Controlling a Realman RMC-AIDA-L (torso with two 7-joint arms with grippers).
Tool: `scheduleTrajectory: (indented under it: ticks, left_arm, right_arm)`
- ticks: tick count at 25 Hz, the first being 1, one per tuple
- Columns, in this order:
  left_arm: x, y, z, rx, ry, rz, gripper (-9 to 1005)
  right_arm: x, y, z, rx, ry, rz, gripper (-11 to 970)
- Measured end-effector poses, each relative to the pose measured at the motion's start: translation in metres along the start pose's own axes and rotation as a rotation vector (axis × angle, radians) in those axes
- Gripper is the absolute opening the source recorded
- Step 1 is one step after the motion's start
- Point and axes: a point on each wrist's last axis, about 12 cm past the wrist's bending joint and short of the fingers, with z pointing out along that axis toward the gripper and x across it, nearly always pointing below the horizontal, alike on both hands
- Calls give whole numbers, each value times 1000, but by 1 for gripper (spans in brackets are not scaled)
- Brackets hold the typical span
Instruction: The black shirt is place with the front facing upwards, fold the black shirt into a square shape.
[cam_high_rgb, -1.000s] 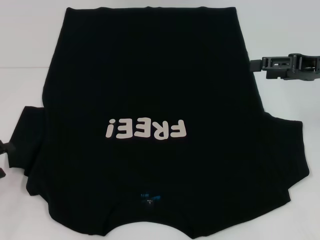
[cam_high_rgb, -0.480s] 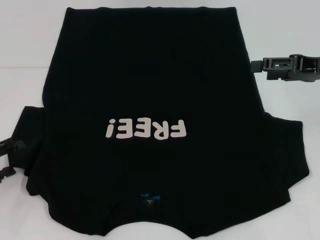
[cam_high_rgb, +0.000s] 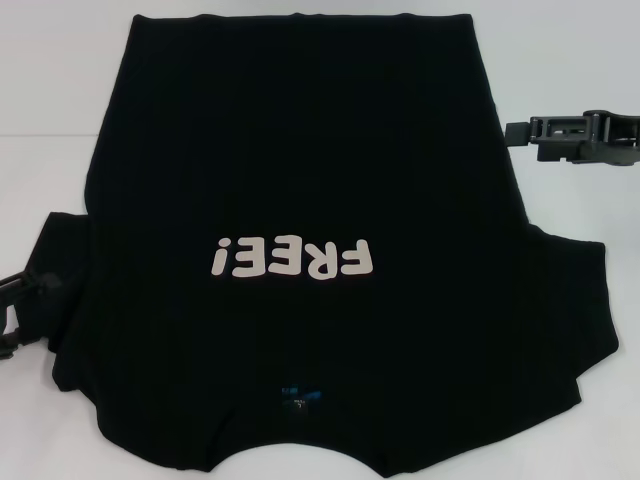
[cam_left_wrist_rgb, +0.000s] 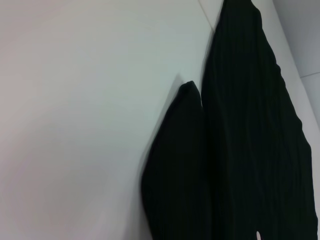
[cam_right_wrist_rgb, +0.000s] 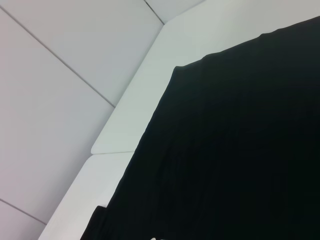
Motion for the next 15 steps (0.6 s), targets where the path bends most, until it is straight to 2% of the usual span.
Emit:
scheduleTrajectory:
  ticks: [9,15]
  left_arm:
    - [-3,0,-2,3,-28,-10,896]
    - [-3,1,-3,-1,-30,-12,729]
  right_arm:
    - [0,-1,-2,0,-7,7,914]
    - [0,-2,-3,-1,-16,13,914]
